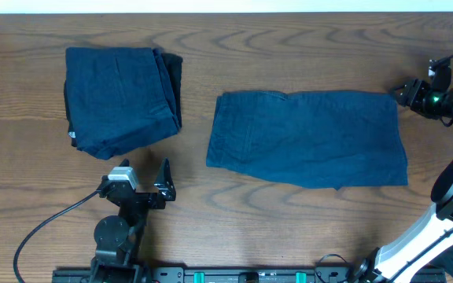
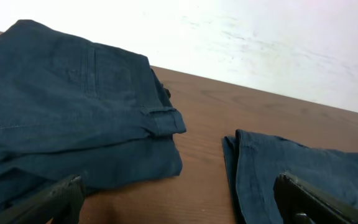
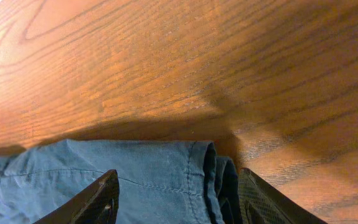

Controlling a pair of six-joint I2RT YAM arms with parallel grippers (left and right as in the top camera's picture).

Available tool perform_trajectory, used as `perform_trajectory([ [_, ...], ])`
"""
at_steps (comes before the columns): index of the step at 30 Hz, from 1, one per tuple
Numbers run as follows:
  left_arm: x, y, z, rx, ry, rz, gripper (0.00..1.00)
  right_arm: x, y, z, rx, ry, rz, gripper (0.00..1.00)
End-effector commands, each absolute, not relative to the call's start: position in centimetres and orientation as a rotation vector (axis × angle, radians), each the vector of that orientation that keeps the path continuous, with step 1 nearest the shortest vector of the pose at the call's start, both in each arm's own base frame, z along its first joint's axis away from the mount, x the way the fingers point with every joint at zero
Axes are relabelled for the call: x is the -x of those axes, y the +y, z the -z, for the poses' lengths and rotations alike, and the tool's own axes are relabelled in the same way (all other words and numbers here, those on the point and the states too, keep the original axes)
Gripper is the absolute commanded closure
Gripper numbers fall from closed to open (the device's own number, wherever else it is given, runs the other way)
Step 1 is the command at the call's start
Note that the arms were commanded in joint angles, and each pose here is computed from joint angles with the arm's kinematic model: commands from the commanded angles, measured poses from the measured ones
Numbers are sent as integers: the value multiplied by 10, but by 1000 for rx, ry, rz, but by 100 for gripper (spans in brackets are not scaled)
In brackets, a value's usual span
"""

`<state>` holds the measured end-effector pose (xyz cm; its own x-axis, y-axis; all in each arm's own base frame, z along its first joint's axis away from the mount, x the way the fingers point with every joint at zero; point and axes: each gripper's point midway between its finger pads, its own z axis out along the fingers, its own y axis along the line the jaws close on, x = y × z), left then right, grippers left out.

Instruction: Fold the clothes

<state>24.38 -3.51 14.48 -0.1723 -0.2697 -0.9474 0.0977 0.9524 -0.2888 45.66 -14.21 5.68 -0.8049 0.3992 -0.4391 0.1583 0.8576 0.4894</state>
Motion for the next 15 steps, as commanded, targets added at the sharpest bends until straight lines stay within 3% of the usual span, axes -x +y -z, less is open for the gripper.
perform_trajectory([
  [1,-242,-35,-129,123,1768,309,2,-456,-142,-56,-374,2490,-587,45],
  [5,-242,-35,-129,122,1768,309,2,-453,-139,-51,-414,2500,-598,51],
  [15,-242,-35,-129,123,1768,309,2,-464,-126,-44,-425,2486,-594,51],
])
